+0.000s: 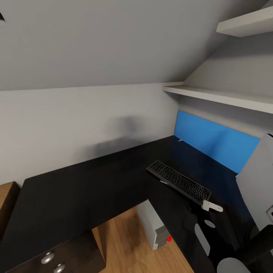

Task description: In the bedroom, organize the workspace by keeping the computer under the desk, ensuring the monitor is on the desk, placing the keyboard on the desk next to the monitor, placing the mouse on the desk next to the keyboard, moving the folder from the swivel chair onto the desk next to the mouse, stacking the notebook on top of the folder with the pen on top of the notebook, and positioning the swivel chair next to the desk.

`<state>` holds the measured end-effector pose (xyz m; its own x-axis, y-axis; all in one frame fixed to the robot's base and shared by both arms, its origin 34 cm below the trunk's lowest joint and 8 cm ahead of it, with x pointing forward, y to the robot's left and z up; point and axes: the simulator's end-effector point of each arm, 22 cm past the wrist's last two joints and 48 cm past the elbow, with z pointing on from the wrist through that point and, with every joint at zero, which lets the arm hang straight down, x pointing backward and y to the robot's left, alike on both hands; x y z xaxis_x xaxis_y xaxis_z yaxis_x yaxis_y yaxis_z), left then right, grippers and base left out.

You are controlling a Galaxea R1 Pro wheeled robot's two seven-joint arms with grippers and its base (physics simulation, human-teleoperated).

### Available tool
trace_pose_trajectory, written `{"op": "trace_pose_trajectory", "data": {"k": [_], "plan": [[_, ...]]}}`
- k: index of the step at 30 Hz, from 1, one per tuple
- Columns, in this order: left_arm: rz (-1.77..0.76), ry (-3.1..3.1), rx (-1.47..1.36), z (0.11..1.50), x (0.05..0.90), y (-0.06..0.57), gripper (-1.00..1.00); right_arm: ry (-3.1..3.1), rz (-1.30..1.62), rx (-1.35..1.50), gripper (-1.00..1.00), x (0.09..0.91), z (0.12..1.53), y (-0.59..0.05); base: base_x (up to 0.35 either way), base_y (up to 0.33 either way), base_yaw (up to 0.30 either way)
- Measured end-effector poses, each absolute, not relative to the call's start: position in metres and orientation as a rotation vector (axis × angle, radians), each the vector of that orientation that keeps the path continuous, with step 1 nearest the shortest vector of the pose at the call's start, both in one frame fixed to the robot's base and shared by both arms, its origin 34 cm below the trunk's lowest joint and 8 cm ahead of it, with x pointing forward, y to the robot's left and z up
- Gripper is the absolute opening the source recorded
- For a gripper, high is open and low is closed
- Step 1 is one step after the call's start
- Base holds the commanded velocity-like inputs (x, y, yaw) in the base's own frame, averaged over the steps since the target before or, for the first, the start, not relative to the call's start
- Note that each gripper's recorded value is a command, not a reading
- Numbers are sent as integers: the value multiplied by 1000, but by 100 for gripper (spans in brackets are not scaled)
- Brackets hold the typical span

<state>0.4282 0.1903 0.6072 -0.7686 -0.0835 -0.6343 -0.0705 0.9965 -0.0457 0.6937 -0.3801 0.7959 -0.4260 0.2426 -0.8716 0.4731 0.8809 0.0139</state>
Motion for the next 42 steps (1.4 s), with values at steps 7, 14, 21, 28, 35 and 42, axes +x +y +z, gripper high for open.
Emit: {"op": "trace_pose_trajectory", "data": {"k": [7, 14, 21, 28, 35, 42], "plan": [[-25, 2450, -106, 606, 428, 190, 100, 2029, -287, 511, 100, 694, 795, -379, 0, 0, 0], [-24, 2450, -107, 606, 428, 190, 100, 2030, -298, 483, 100, 696, 797, -378, 0, 0, 0], [-25, 2450, -107, 606, 428, 190, 100, 2032, -295, 474, 100, 696, 796, -376, 0, 0, 0], [-26, 2450, -106, 606, 428, 190, 100, 2033, -291, 470, 100, 697, 796, -375, 0, 0, 0], [-27, 2450, -106, 606, 428, 190, 100, 2035, -255, 446, 100, 700, 796, -368, 0, 0, 0], [-27, 2450, -106, 606, 428, 190, 100, 2034, -242, 438, 100, 701, 797, -365, 0, 0, 0]]}}
